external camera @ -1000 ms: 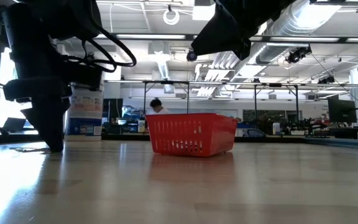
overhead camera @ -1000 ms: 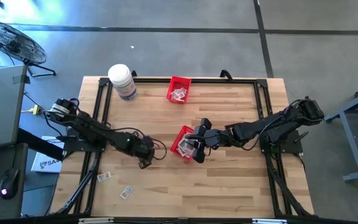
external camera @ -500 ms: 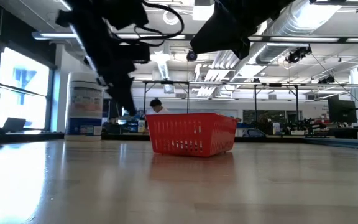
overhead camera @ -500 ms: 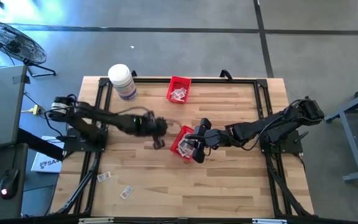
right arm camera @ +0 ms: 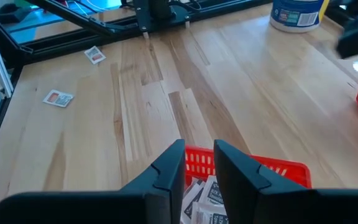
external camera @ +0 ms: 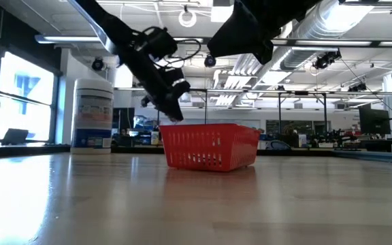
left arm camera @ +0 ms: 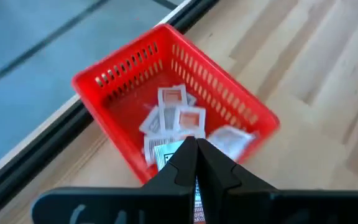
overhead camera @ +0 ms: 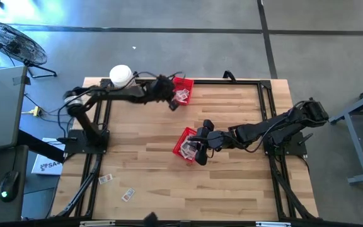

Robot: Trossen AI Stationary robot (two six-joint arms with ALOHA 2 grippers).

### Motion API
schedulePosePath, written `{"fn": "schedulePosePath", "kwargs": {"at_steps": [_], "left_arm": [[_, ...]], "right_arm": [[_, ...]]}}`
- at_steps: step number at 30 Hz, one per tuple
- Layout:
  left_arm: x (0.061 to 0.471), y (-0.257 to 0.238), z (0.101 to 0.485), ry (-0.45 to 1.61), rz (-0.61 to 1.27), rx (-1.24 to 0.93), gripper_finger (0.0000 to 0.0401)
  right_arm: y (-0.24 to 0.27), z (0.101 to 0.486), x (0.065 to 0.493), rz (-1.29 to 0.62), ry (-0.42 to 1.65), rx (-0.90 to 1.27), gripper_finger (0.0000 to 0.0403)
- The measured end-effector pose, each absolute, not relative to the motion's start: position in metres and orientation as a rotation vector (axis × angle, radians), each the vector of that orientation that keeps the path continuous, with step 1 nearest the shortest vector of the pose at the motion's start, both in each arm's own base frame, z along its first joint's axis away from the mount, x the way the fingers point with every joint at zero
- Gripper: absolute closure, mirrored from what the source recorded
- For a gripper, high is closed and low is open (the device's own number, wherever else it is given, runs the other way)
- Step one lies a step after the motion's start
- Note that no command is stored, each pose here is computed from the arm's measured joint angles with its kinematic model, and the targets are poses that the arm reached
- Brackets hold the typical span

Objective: Pick & Place First Aid Supplies
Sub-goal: Put the white ointment pack into the top red bin

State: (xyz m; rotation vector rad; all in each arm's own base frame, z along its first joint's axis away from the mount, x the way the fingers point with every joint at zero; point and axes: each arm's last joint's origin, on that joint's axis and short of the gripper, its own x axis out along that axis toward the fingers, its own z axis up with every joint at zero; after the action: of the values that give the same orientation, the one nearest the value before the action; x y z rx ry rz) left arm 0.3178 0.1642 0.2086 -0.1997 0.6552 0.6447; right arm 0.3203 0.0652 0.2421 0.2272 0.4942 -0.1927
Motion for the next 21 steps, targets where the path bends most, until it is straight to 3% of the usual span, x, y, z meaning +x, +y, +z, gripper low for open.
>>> {"fn": "schedulePosePath", "kwargs": {"at_steps": [8,17,21], "left_arm": [[0.343,0.205,0.21,0.619,0.635,-0.249,0.0401],[0.354,0.212,0.195,0.622,0.706,-0.332,0.04],[0.354,0.213,0.195,0.609,0.75,-0.343,0.0382]], "right_arm": [[0.065,0.242,0.32,-0.193,0.493,0.228,0.0324],[0.065,0.242,0.32,-0.194,0.492,0.228,0.0325],[0.065,0.242,0.32,-0.192,0.49,0.229,0.0324]]}}
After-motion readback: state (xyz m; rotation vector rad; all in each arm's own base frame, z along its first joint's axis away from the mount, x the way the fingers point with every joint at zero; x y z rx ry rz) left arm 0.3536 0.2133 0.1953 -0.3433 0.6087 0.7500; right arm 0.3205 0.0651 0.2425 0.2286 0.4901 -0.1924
